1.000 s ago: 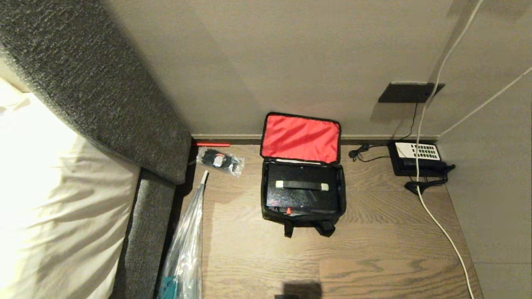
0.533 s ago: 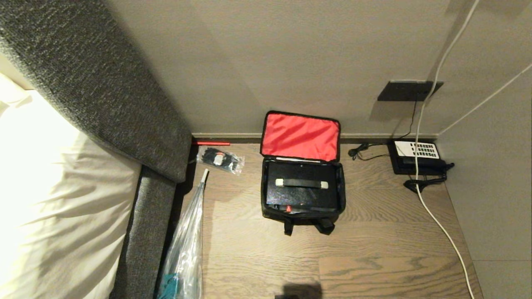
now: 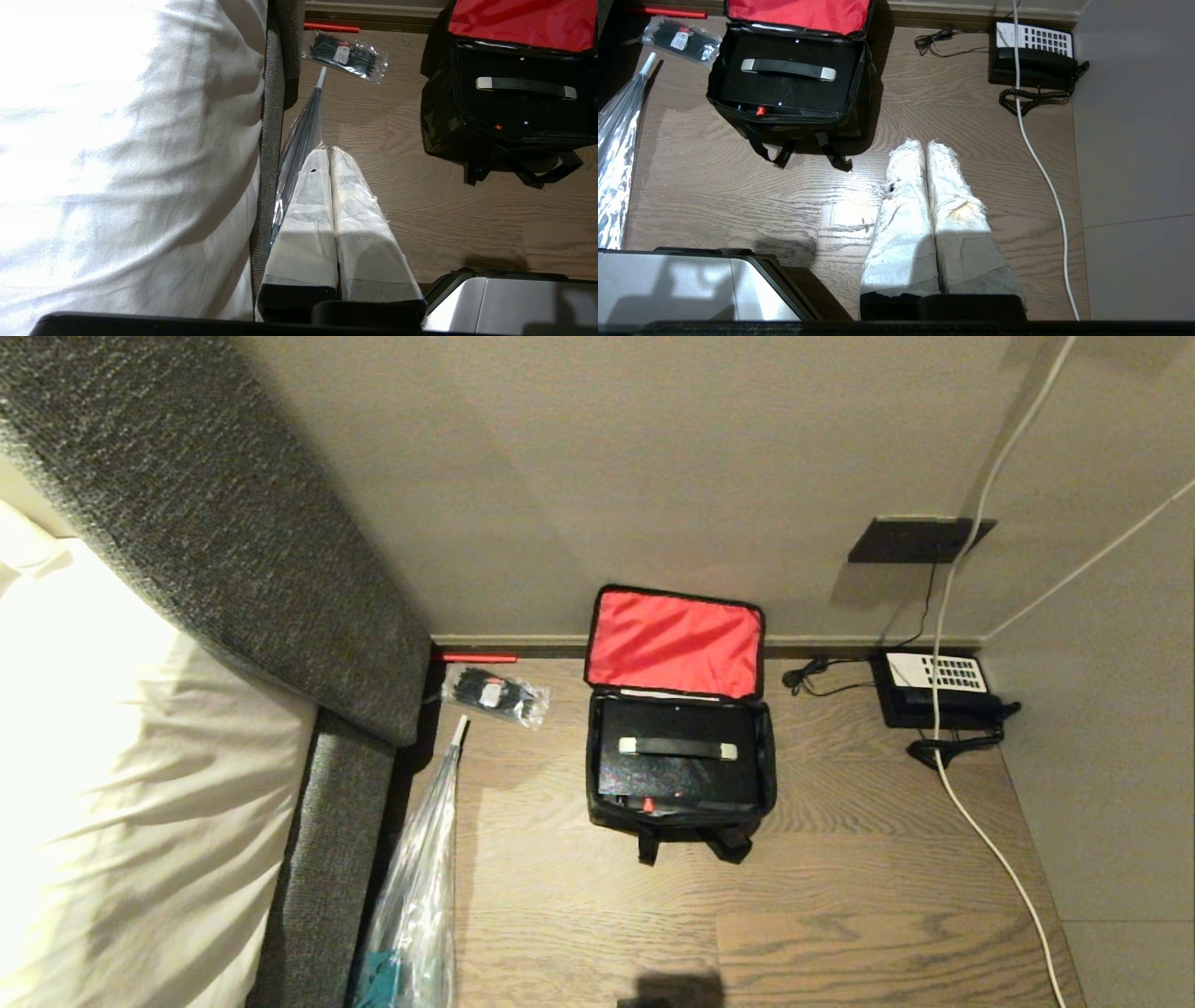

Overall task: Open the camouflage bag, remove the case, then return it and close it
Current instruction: Grip the handle

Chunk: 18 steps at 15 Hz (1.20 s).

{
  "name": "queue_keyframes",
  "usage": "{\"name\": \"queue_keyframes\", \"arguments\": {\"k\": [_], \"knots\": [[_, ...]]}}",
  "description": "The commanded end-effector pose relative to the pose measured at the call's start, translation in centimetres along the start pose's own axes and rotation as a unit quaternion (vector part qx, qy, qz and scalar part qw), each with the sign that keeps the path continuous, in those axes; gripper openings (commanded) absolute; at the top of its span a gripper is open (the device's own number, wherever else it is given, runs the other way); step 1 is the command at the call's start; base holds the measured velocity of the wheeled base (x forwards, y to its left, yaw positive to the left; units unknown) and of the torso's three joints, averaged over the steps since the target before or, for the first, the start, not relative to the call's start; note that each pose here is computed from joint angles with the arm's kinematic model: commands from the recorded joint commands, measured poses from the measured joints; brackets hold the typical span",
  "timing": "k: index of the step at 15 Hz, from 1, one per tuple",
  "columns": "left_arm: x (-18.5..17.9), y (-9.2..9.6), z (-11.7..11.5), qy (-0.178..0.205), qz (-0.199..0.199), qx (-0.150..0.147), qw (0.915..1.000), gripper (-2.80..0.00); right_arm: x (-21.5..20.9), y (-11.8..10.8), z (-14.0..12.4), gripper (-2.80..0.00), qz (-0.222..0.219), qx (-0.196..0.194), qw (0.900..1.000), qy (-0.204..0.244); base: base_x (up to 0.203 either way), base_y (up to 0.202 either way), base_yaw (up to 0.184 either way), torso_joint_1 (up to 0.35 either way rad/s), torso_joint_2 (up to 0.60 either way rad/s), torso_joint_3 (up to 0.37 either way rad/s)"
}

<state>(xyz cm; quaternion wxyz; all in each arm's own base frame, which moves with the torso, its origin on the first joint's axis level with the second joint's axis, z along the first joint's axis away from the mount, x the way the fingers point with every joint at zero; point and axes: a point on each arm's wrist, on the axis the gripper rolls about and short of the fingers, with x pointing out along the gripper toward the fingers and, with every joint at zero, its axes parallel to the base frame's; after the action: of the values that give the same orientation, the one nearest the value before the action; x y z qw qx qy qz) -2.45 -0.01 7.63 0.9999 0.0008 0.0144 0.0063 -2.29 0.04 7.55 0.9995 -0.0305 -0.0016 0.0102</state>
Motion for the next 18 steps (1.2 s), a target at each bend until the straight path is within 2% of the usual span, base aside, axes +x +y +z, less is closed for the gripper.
{"name": "queue_keyframes", "arguments": {"k": [1,4,6,7,9,10,12,13,15,16,18], "knots": [[0.0,0.0,0.0,0.0,0.0,0.0,1.0,-2.8,0.0,0.0,0.0,-2.8,0.0,0.001,1.0,0.0,0.0,0.0,0.0,0.0,0.0,0.0],[0.0,0.0,0.0,0.0,0.001,0.0,1.0,-2.8,-0.2,0.0,0.6,-2.8,-0.001,0.009,1.0,-0.009,0.0,0.0,0.0,0.0,0.0,0.0],[0.0,0.0,0.0,0.0,0.0,0.0,1.0,-2.8,-1.7,-0.2,3.8,-2.8,0.003,0.011,0.999,-0.04,0.0,0.0,0.0,0.0,0.0,0.0],[0.0,0.0,0.0,0.0,0.001,0.0,1.0,-2.8,-3.1,-0.2,5.7,-2.8,0.011,0.012,0.999,-0.042,0.0,0.0,0.0,0.0,0.0,0.0],[0.0,0.0,0.0,0.0,0.0,0.0,1.0,-2.8,-6.2,-0.2,7.9,-2.8,0.039,0.013,0.999,-0.009,0.0,0.0,0.0,0.0,0.0,0.0],[0.0,0.0,0.0,0.0,0.0,0.0,1.0,-2.8,-7.4,-0.1,8.0,-2.8,0.058,0.015,0.998,0.026,0.0,0.0,0.0,0.0,0.0,0.0],[0.0,0.0,0.0,0.0,0.0,0.0,1.0,-2.8,-7.7,0.0,7.9,-2.8,0.077,0.015,0.996,0.045,0.0,0.0,0.0,0.0,0.0,0.0],[0.0,0.0,0.0,0.0,0.001,0.0,1.0,-2.8,-7.1,0.1,7.4,-2.8,0.088,0.015,0.994,0.058,0.0,0.0,0.0,0.0,0.0,0.0],[0.0,0.0,0.0,0.0,0.001,0.0,1.0,-2.8,-5.8,0.0,9.0,-2.8,0.098,0.013,0.992,0.085,0.0,0.0,0.0,0.0,0.0,0.0],[0.0,0.0,0.0,0.0,0.0,0.0,1.0,-2.8,-4.4,-0.1,10.5,-2.8,0.102,0.015,0.988,0.112,0.0,0.0,0.0,0.0,0.0,0.0],[0.0,0.0,0.0,0.0,0.0,0.0,1.0,-2.8,-0.2,-0.4,12.9,-2.8,0.111,0.013,0.976,0.188,0.0,0.0,0.0,0.0,0.0,0.0]]}}
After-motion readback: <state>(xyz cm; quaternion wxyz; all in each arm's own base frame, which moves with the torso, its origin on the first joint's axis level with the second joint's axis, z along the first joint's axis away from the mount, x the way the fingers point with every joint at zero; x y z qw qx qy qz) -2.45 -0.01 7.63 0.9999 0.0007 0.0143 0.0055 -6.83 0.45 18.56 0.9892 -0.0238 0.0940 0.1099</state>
